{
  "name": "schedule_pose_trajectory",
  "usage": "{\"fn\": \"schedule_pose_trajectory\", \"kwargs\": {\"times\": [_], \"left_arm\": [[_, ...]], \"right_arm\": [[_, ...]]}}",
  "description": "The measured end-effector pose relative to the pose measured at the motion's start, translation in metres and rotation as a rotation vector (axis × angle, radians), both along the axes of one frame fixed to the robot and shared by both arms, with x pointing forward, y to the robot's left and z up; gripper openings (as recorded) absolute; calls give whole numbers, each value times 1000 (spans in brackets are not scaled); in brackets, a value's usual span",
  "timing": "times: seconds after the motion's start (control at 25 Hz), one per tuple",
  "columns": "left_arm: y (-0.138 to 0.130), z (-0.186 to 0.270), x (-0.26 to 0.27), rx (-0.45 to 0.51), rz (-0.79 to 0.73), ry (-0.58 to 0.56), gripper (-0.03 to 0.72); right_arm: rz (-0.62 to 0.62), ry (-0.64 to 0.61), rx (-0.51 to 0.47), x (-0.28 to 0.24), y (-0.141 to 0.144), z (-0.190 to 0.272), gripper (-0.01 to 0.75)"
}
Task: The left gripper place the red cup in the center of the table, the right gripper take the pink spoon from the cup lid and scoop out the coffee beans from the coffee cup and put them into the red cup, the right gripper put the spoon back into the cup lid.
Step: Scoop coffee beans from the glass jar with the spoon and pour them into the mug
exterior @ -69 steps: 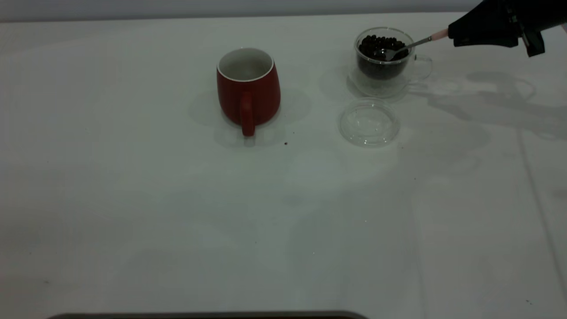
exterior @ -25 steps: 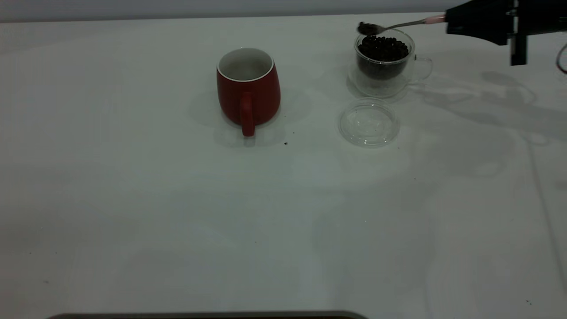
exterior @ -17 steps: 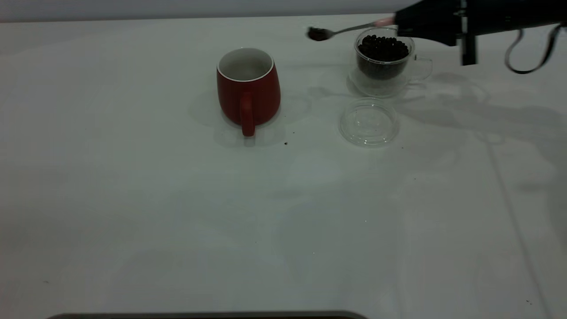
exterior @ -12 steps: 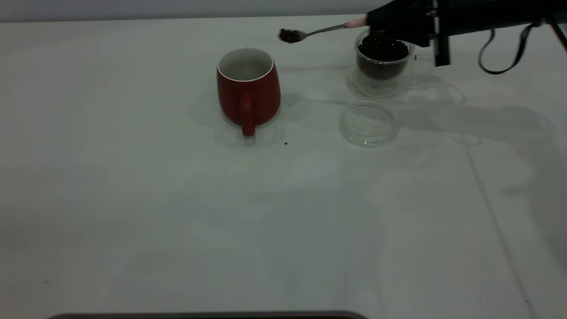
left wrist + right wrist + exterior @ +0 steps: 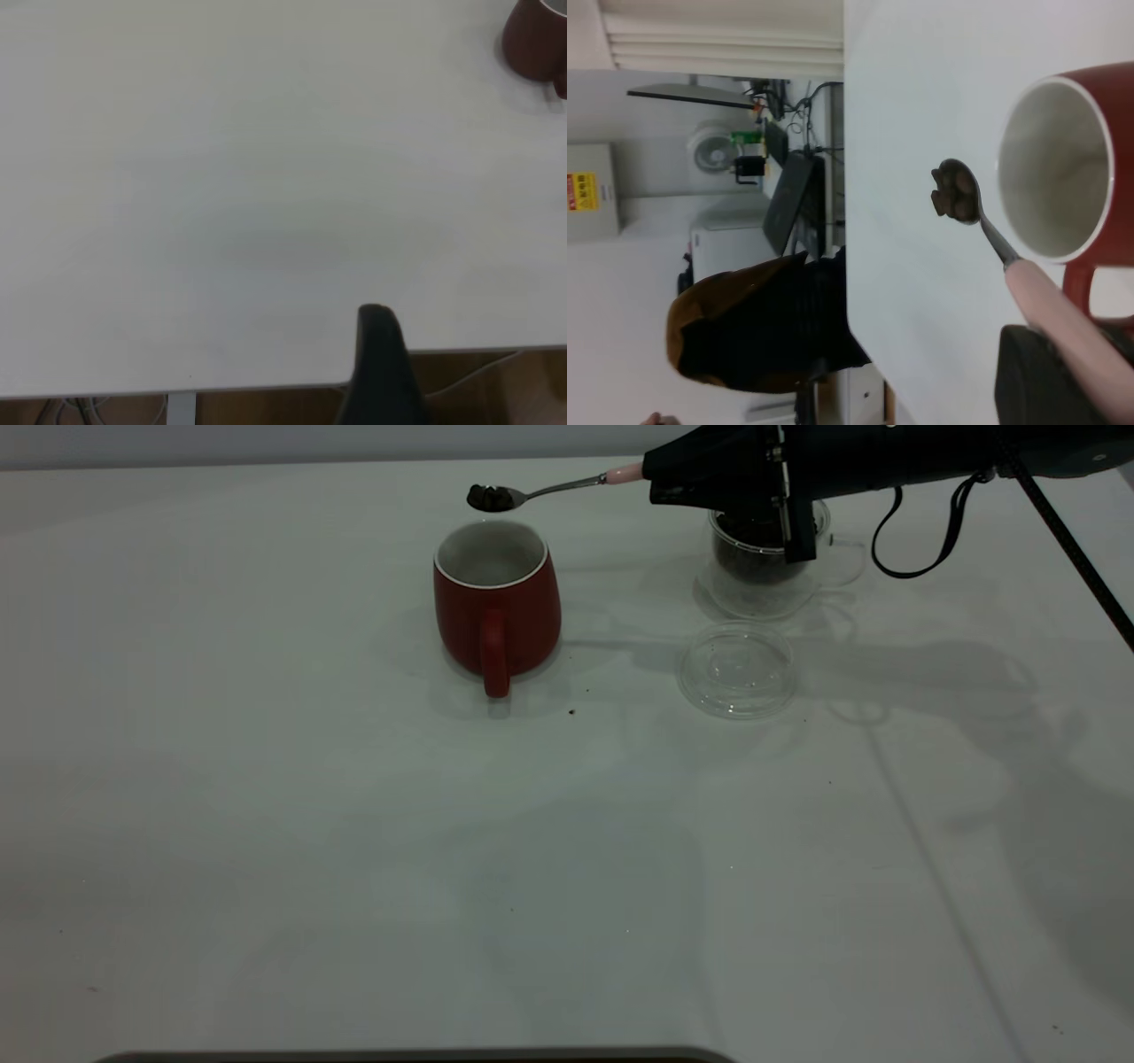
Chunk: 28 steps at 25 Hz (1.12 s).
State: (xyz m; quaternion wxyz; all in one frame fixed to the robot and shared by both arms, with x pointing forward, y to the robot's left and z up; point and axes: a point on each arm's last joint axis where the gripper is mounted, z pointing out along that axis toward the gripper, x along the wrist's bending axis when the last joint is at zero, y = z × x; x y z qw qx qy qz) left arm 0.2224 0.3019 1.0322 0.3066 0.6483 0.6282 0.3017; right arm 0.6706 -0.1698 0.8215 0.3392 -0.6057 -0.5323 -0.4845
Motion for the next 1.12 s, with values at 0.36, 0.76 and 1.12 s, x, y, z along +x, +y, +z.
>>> {"fn": "schedule_pose_trajectory", "kwargs": {"times": [0.36, 0.76, 1.12], "left_arm": [[0, 0, 0, 0, 0, 0, 586], [0, 0, 0, 0, 0, 0, 586], [0, 0, 0, 0, 0, 0, 586]], "right_arm": [[9, -200, -113, 4, 4, -5, 113], [155, -598, -214, 4, 5, -4, 113], [147, -540, -141, 4, -9, 2, 113]]}}
